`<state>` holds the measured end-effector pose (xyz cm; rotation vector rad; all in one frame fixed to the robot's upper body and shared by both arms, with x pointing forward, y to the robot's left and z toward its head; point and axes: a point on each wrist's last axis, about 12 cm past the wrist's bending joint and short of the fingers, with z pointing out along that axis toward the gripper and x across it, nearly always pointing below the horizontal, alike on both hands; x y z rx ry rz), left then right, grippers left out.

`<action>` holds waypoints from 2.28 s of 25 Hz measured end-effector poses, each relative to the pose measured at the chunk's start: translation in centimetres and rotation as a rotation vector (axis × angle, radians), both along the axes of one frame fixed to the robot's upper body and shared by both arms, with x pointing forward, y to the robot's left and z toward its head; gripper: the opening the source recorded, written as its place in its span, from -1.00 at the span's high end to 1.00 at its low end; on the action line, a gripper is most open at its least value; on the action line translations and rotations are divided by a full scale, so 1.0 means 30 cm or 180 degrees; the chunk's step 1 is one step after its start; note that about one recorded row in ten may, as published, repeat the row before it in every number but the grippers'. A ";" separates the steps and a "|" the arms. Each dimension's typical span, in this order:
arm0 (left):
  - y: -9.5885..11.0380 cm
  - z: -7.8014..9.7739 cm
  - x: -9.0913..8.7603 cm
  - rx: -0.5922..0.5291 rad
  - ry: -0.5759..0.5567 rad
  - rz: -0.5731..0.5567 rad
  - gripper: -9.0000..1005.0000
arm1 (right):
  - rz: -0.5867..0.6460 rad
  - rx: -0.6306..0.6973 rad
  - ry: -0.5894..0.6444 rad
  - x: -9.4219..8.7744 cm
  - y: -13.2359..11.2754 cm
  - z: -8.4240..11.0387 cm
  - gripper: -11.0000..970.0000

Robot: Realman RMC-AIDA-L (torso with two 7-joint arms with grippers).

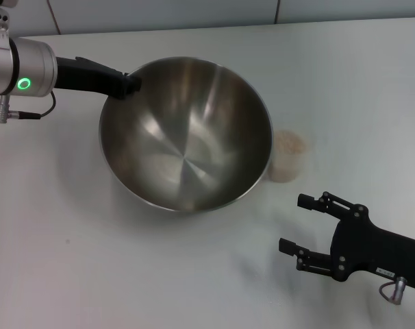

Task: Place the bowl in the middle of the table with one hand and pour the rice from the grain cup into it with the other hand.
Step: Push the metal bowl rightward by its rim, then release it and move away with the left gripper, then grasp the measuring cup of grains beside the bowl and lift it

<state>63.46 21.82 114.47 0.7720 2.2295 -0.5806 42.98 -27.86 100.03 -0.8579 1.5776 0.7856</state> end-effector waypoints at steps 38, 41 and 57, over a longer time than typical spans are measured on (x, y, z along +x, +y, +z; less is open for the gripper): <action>0.045 -0.003 -0.006 -0.0232 -0.0128 0.0212 -0.61 | -0.0031 0.0010 -0.0015 0.005 -0.002 0.003 -0.71; 0.045 -0.003 -0.006 -0.0233 -0.0128 0.0211 -0.65 | -0.0031 0.0012 -0.0015 0.005 -0.002 0.003 -0.71; 0.282 -0.005 -0.284 -0.1803 -0.1080 0.0112 -0.65 | -0.0026 0.0006 -0.0022 0.009 0.000 0.004 -0.71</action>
